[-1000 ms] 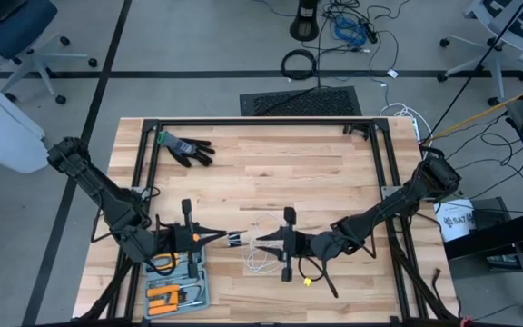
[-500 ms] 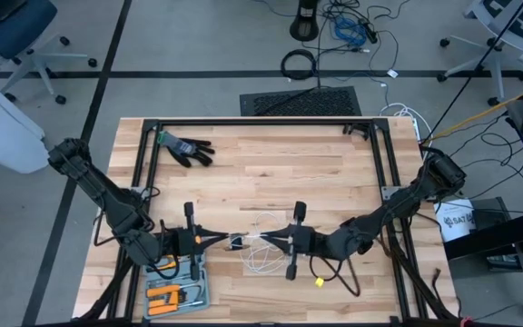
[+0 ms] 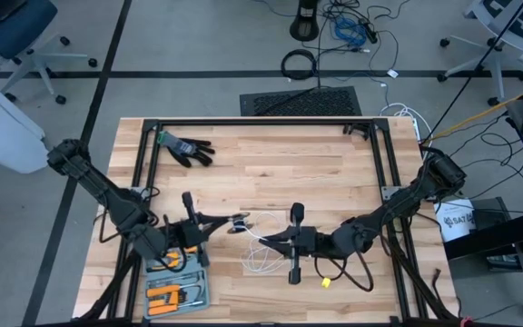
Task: Coil cords
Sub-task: Uncoil the white cable wire from the spool
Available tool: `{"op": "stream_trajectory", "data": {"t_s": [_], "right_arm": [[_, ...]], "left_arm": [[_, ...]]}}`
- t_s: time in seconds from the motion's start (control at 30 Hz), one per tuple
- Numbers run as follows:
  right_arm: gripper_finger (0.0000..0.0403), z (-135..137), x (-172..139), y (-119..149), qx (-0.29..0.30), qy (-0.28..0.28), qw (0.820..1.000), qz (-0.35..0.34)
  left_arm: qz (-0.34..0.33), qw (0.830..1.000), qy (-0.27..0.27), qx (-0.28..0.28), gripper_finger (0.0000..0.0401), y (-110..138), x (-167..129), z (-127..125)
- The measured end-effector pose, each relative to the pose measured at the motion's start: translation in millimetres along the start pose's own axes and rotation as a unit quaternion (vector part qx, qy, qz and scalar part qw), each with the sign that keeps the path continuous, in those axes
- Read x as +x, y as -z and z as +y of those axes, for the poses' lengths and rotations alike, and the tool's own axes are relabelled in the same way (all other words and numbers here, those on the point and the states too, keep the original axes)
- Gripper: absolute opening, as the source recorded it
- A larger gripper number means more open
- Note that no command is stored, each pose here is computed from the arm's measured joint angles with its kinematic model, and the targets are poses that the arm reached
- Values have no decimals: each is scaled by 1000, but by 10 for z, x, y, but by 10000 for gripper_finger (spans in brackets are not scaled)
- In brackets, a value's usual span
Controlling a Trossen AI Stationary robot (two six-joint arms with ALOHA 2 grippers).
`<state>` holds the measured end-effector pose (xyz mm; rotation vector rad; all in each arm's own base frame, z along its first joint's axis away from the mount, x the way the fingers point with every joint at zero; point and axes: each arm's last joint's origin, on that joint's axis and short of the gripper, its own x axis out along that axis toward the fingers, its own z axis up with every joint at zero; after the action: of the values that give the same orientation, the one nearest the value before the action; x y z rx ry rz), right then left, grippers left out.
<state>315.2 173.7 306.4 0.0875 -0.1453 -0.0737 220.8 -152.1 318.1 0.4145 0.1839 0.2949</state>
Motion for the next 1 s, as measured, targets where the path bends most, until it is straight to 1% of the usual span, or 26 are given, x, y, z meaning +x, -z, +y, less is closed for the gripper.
{"op": "stream_trajectory", "data": {"t_s": [0.07, 0.23, 0.37, 0.5, 0.6, 0.7, 0.87, 1.0], "right_arm": [[0, -12, 9, -20, 4, -1, 1000, -9], [0, -41, 39, -36, 14, -27, 999, -17], [0, -87, 70, -34, 21, -28, 999, -18], [0, -118, 118, -10, 28, -55, 998, -22], [0, -148, 191, 74, 33, -69, 997, -22], [0, -199, 274, 202, 37, -68, 997, -10], [0, -278, 385, 379, 39, -53, 998, -2], [0, -337, 460, 553, 38, -40, 998, 20]], "left_arm": [[3, 1000, -6, 0, 0, 6, 29, 22], [7, 1000, -22, 1, 0, 13, 97, 77], [11, 999, -32, -1, 0, 24, 144, 113], [15, 999, -40, -2, 0, 34, 183, 139], [9, 999, -46, -15, 0, 16, 202, 159], [-3, 998, -49, -33, 0, -16, 211, 176], [-22, 997, -50, -58, 0, -67, 208, 191], [-38, 995, -54, -77, 0, -110, 202, 208]]}}
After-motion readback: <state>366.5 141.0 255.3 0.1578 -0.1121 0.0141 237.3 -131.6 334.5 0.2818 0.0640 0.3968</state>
